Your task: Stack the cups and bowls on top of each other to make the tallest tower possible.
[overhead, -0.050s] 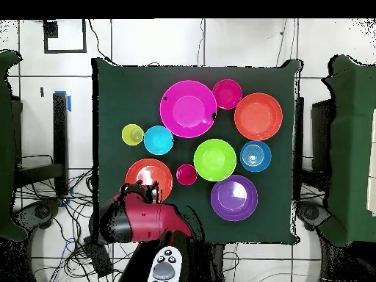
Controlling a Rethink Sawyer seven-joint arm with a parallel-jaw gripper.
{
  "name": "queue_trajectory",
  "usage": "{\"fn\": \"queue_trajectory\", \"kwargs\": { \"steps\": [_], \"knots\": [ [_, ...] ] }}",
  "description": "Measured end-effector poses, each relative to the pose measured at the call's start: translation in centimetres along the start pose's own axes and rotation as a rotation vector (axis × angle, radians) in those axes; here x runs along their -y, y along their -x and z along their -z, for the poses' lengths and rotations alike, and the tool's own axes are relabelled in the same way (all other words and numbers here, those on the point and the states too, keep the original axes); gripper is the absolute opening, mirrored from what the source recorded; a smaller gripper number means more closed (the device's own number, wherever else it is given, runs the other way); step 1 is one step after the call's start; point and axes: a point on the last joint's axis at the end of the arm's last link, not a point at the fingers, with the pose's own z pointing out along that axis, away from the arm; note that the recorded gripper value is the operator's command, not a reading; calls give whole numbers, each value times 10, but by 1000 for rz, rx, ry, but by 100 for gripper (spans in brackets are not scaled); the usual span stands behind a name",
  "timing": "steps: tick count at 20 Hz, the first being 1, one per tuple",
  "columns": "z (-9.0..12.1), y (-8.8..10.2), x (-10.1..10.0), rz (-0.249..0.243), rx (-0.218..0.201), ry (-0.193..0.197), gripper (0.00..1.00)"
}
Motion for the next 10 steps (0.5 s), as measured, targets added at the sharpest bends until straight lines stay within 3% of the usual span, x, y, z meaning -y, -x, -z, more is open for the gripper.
{"fn": "queue_trajectory", "kwargs": {
  "steps": [10],
  "knots": [
    [-5, -2, 3, 5, -4, -20, 100]
  ]
}}
